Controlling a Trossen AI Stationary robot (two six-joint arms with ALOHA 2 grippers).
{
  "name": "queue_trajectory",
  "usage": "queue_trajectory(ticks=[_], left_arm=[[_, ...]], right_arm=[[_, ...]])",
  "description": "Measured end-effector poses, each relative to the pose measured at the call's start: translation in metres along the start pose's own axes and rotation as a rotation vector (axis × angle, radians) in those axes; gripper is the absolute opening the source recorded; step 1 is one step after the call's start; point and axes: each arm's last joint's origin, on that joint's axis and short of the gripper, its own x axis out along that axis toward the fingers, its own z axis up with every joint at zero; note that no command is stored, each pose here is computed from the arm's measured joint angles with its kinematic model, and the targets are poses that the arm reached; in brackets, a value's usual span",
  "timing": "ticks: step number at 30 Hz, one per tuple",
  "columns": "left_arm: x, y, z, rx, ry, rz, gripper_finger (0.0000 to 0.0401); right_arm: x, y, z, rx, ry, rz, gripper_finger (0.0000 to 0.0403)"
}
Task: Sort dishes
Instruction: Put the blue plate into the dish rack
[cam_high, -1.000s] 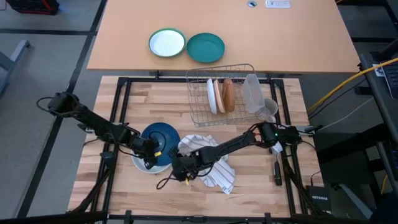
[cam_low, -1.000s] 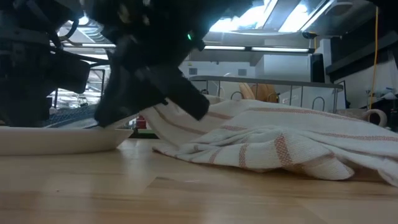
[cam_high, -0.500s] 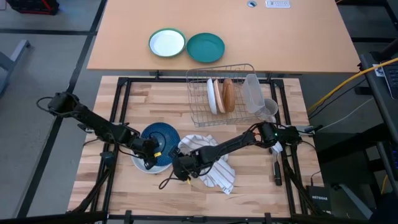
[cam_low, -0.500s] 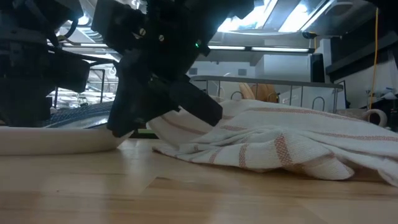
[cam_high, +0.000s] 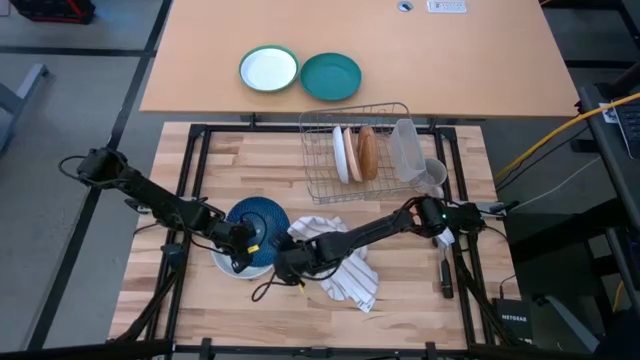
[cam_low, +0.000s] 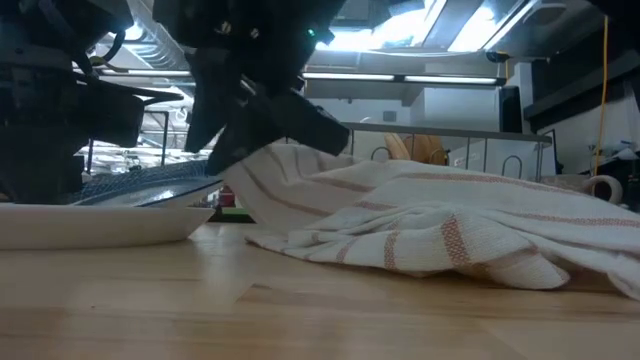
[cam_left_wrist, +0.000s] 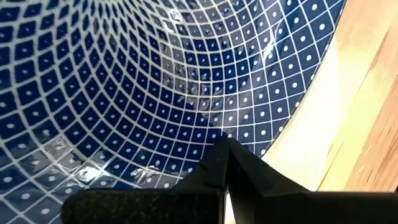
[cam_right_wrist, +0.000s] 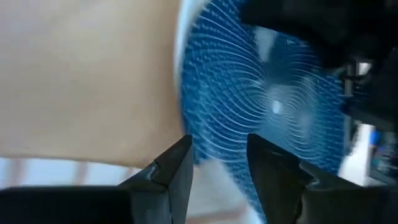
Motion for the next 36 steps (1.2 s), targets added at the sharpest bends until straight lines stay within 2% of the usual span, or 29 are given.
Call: queue_trajectory(ticks=[2,6,10,13,19,22,30,33,36], left_arm=[[0.0,0.0,0.0,0.0,0.0,0.0,0.0],[0.0,0.0,0.0,0.001,-0.003,0.001,0.0],[0.0,0.0,0.0,0.007,-0.003,0.001,0.0],[0.0,0.0,0.0,0.008,-0.003,0.002,0.0],[0.0,0.0,0.0,0.019,-0.003,0.002,0.0],[0.0,0.0,0.0,0.019,-0.003,0.002,0.0],[0.0,0.0,0.0,0.023,-0.006,0.002,0.0],[0.0,0.0,0.0,0.034,-0.006,0.002,0.0],[0.0,0.0,0.0,0.036,-0.002,0.001,0.0]], right_arm=[[0.003,-0.003,-0.004,-0.04,0.011,-0.003,0.0155],[0.01,0.002,-0.012,-0.072,0.004,0.068,0.0155],[0.016,0.01,-0.015,-0.093,0.014,0.072,0.0155],[0.02,0.013,-0.016,-0.119,0.04,0.031,0.0154],[0.03,0.015,-0.015,-0.138,0.005,-0.048,0.0154],[0.034,0.016,-0.018,-0.149,0.053,-0.098,0.0154],[0.043,0.012,-0.031,-0.127,0.094,-0.118,0.0154],[0.044,0.008,-0.031,-0.121,0.078,-0.141,0.014],[0.044,0.007,-0.029,-0.164,0.061,-0.16,0.0109]])
